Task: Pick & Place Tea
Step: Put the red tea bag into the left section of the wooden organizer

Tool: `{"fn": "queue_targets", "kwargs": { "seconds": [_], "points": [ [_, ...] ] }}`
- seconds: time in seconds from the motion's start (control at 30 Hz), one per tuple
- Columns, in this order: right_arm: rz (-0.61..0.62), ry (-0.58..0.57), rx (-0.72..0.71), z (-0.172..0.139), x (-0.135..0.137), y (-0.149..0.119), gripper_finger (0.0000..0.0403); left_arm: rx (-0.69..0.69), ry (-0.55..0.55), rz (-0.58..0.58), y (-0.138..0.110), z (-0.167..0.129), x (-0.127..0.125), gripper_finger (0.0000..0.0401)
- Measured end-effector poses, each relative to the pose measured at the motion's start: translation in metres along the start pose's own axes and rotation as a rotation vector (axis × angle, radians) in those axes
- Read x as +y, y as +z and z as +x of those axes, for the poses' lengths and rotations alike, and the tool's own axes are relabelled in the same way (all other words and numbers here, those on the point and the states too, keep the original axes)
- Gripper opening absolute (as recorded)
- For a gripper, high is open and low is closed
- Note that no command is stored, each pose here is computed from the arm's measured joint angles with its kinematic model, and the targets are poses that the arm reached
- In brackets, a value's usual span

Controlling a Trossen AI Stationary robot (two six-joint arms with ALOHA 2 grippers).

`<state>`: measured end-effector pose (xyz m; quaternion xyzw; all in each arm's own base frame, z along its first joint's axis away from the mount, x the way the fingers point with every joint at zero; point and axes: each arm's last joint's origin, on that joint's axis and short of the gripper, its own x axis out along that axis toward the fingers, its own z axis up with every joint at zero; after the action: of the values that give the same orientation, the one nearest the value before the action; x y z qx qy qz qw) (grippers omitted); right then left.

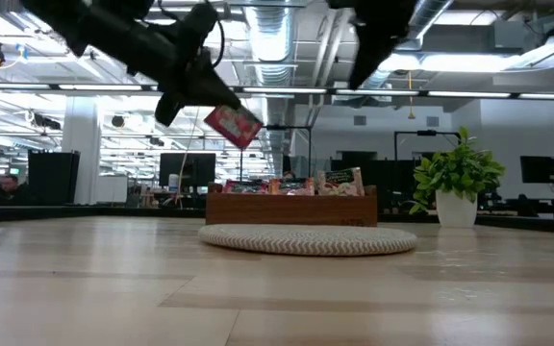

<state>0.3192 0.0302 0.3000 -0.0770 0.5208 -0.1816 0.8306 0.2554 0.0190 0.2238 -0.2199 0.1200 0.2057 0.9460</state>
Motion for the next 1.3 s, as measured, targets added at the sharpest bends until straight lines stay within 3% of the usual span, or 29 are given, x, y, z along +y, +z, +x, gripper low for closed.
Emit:
{"fn": "queue_targets", "kwargs": {
  "seconds": [0.17,0.4,0.63,0.9,1.3],
  "points": [
    [0.125,0.019,-0.07,-0.018,-0.012,-0.022,0.0068,-0.087,-0.012,-0.01,-0.011,-0.001,0.013,0.0],
    [0.278,0.097,-0.221,-0.044,-0.014,-0.049,0.0068,-0.15,0.052,-0.04,-0.027,-0.002,0.044,0.0],
    [0.367,0.08,-0.274,-0.056,-0.013,-0.066,0.0068,-0.211,-0.002,-0.036,-0.035,0.02,0.051,0.0],
    [0.389,0.092,-0.267,-0.054,-0.006,-0.069,0.0068,-0.233,0.017,-0.037,-0.044,0.038,0.068,0.0],
    [0.389,0.089,-0.264,-0.053,-0.005,-0.068,0.0068,-0.187,0.005,0.015,-0.047,0.053,0.07,0.0]
  ]
}}
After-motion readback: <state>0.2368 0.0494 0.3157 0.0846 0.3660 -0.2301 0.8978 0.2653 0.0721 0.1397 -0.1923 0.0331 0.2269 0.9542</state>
